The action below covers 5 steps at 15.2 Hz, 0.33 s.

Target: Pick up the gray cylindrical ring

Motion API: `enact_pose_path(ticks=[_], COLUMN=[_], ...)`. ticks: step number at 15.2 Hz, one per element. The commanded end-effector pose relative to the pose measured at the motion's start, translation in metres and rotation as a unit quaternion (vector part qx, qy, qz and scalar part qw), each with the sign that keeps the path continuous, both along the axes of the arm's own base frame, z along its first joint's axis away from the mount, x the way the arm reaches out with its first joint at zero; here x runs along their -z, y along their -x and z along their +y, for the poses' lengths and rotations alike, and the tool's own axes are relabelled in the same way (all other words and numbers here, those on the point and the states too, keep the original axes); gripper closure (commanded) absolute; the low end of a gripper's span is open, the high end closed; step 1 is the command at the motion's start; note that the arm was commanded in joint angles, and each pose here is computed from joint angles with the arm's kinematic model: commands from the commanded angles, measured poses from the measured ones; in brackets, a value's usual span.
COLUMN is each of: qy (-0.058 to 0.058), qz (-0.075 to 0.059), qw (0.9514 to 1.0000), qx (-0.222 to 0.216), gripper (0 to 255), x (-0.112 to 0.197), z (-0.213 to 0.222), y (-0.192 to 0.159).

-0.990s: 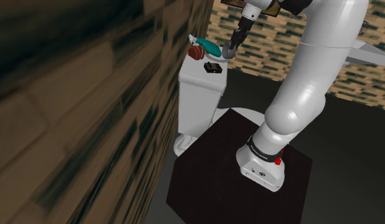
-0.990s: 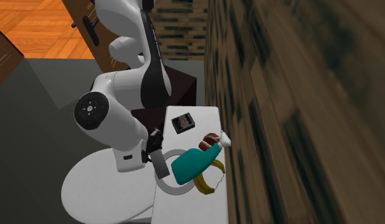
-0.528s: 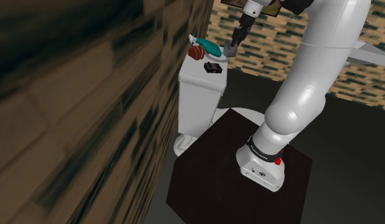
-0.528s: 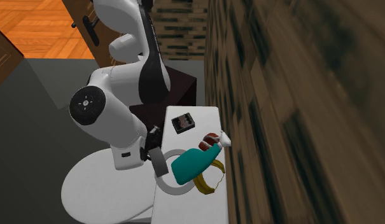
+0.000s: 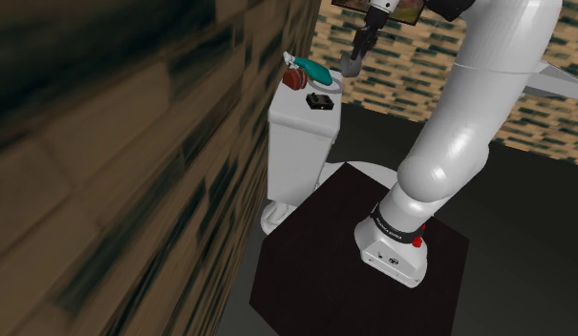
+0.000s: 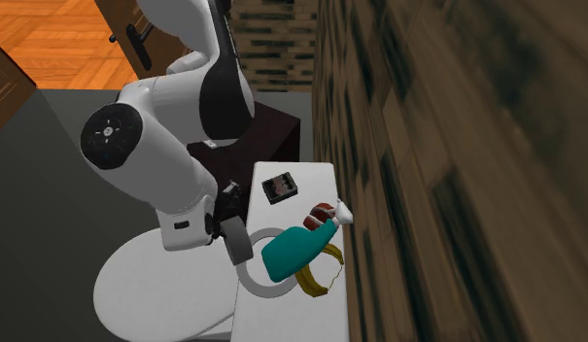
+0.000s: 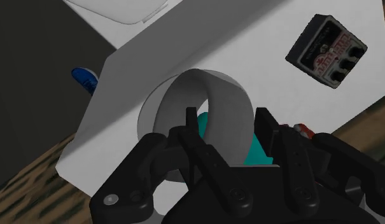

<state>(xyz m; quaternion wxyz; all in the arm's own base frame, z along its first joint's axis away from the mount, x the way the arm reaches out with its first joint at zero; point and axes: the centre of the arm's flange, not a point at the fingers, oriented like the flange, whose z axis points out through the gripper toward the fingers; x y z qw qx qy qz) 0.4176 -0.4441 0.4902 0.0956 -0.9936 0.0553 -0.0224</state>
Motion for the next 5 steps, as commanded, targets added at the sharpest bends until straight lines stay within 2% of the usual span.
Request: enact_pose_path(ticks=[1,5], qy=[0.000,0.000], qz=[0.000,0.000], qw=[1.0000,1.0000], qx=[0.000,0.000], gripper=[255,255], x=[-0.010,-0.022], z=[0.000,0.000], y=[-0.001,-0.001])
